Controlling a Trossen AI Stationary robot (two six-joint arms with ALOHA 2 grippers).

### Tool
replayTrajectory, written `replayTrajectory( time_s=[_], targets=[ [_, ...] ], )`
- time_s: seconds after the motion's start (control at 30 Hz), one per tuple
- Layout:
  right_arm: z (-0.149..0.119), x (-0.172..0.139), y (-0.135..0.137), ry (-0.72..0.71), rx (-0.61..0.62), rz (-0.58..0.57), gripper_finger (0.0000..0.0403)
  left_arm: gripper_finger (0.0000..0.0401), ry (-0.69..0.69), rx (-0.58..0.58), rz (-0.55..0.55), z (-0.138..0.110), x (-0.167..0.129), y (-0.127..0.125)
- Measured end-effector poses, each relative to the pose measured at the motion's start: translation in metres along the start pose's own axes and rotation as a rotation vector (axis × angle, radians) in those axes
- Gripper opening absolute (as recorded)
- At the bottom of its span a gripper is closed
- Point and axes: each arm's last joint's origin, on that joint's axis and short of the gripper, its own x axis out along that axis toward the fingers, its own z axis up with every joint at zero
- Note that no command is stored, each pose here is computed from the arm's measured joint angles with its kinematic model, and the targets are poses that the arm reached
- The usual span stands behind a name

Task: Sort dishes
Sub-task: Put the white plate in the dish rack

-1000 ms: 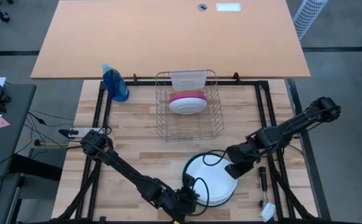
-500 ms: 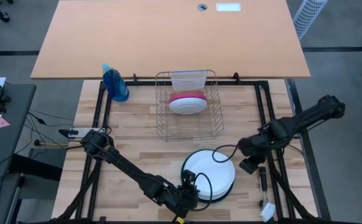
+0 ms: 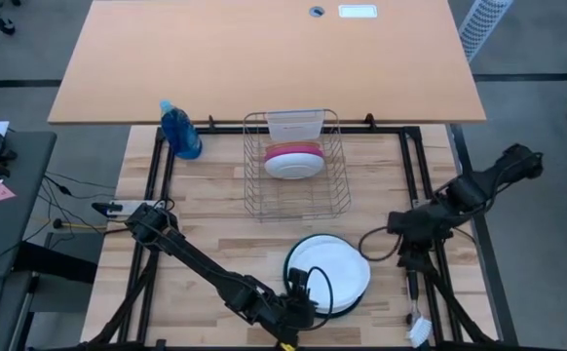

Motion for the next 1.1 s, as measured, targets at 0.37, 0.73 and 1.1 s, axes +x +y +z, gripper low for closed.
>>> replayTrajectory(
  time_s=[0.37,0.73,1.1],
  targets=[
    [0.002,0.021,0.027,-0.206,-0.268,-0.037,0.0258,0.0001,-0.042,-0.181,-0.009,0.026,-0.014,0.008],
    [0.000,0.056,0.054,-0.168,-0.678,-0.012,0.0266,0.0001,-0.033,-0.228,-0.011,0.028,-0.017,0.010],
    [0.028,0.088,0.061,-0.198,-0.810,-0.051,0.0266,0.0000,-0.039,-0.241,-0.038,0.031,-0.022,0.015]
  ],
)
